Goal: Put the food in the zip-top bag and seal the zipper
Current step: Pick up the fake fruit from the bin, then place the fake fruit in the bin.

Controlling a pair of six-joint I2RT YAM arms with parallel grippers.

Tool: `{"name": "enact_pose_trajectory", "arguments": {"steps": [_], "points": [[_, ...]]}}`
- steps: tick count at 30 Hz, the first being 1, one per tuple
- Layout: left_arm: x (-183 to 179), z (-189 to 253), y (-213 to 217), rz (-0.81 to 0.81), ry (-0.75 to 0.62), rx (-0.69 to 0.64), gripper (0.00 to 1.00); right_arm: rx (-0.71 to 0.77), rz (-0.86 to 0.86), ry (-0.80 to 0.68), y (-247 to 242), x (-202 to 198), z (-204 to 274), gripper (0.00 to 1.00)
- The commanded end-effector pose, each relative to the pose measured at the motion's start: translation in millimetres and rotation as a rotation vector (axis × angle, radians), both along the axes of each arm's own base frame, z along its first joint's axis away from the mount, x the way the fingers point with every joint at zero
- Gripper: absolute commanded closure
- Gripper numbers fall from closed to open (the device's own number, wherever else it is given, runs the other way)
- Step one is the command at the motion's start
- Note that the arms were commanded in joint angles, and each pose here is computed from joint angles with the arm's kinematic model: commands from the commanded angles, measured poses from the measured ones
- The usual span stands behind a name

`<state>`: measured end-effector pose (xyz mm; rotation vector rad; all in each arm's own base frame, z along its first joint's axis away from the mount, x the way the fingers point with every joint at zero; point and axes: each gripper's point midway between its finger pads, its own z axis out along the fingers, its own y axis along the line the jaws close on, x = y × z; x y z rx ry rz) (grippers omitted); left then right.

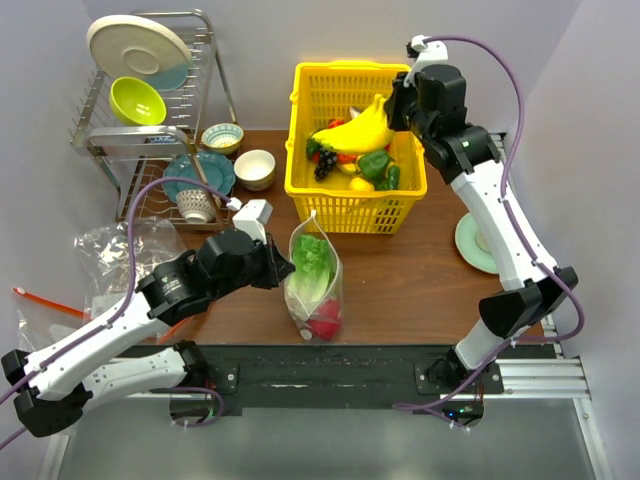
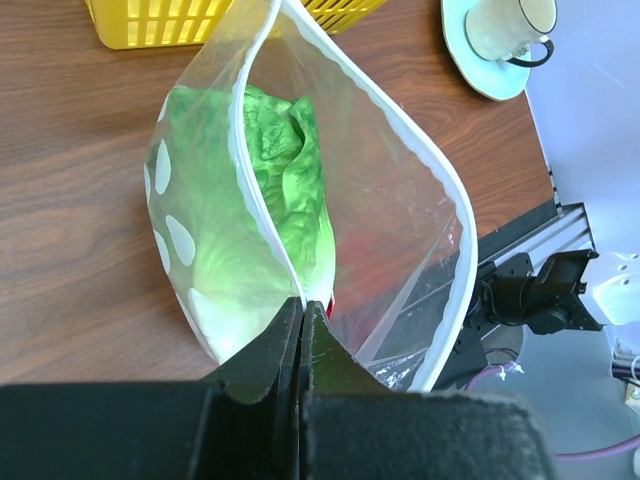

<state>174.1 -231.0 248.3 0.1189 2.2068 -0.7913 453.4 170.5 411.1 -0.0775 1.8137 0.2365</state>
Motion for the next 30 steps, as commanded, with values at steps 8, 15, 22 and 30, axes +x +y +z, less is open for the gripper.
{"name": "enact_pose_trajectory", "arguments": {"steps": [8, 15, 22, 30], "points": [[3.6, 38.8, -4.6, -0.007, -0.066, -0.078, 1.0, 0.234, 0.555, -0.122, 62.7, -108.5, 23.1, 1.0], [3.5, 41.2, -2.0, -0.004, -0.079, -0.075, 1.0, 0.305, 0.774, -0.079, 69.7, -182.4, 10.9, 1.0], [5.0, 41.0, -1.9, 0.0, -0.083, -0.074, 1.0, 0.246, 0.621, -0.025, 49.6, -170.1, -6.5, 1.0], [2.5, 42.2, 4.9, 0.02, -0.076, -0.077, 1.0, 0.259, 0.221, 0.043, 23.7, -82.8, -14.4, 1.0]]}}
